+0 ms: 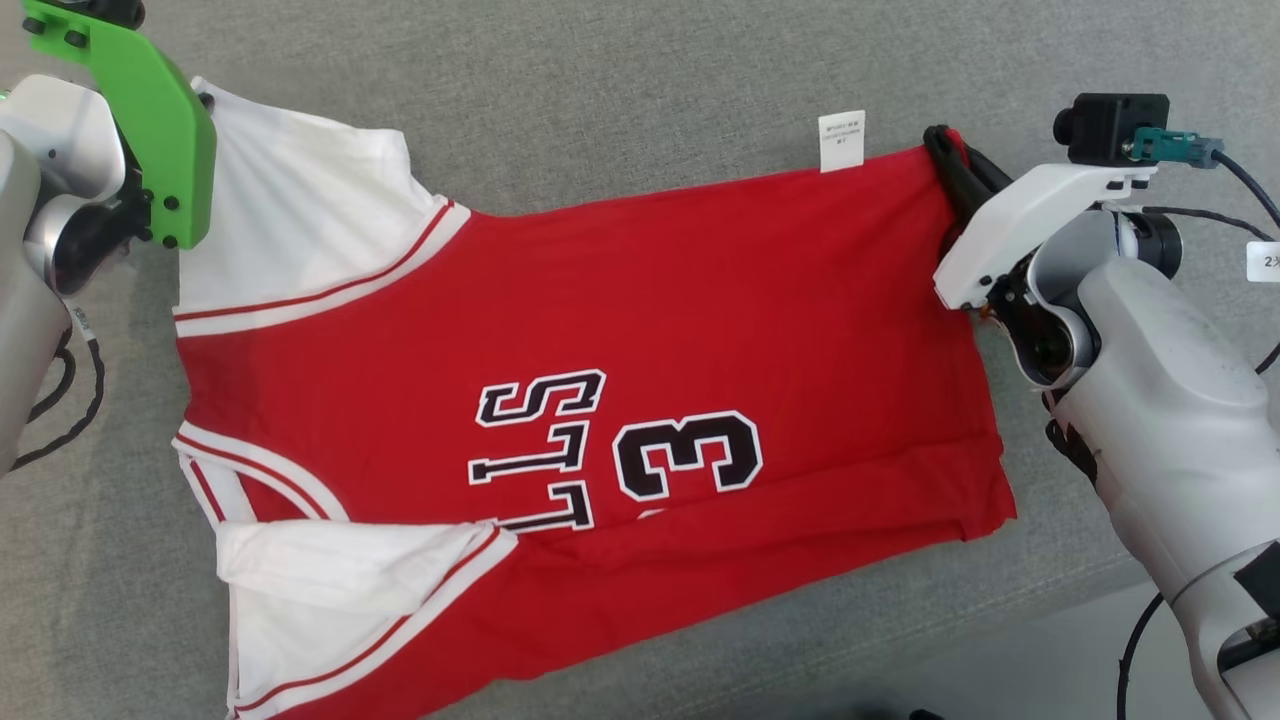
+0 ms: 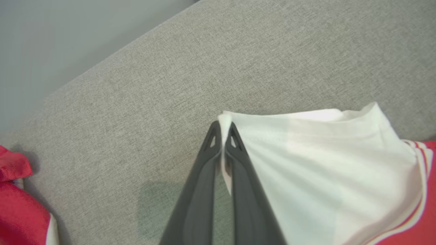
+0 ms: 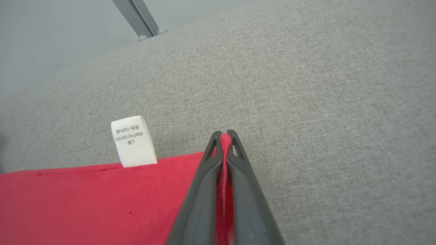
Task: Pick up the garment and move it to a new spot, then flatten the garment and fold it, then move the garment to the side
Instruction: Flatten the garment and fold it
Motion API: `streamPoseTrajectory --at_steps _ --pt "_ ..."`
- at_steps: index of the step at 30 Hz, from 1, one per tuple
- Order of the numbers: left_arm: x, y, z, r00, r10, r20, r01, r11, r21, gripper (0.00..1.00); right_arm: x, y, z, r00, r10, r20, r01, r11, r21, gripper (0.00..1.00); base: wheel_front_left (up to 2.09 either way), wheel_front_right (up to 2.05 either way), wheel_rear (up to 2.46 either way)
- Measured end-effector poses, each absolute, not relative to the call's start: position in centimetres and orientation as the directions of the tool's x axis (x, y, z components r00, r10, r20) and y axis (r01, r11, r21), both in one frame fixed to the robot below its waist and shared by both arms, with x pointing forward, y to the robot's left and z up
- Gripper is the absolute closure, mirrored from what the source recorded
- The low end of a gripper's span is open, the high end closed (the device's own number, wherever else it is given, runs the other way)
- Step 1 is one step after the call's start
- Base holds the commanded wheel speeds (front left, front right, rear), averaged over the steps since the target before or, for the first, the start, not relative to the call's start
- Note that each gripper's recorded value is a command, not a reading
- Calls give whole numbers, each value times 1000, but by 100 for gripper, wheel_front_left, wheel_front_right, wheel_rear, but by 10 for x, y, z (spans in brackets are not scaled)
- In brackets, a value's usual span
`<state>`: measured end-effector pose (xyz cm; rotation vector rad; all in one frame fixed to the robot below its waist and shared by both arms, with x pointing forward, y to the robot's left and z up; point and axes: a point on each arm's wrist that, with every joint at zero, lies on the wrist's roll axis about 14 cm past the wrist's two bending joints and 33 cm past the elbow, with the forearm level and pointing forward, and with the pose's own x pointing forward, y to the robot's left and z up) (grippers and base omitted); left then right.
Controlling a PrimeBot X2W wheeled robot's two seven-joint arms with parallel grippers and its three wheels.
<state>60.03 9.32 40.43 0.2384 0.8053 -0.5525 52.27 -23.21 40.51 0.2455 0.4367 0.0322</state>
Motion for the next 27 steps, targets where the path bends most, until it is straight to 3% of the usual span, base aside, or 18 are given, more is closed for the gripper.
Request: streamPoseTrajectory --at_steps 8,19,27 --pt "589 97 421 569 -379 -729 540 841 -16 100 529 -225 429 938 93 -335 -16 974 225 100 0 0 0" --pt "523 121 440 450 -379 -809 588 807 -51 100 492 -233 439 938 106 -331 -32 975 220 100 0 0 0" --pt "460 149 451 312 -347 -884 612 785 -92 100 471 -223 446 930 152 -333 -80 972 222 100 0 0 0"
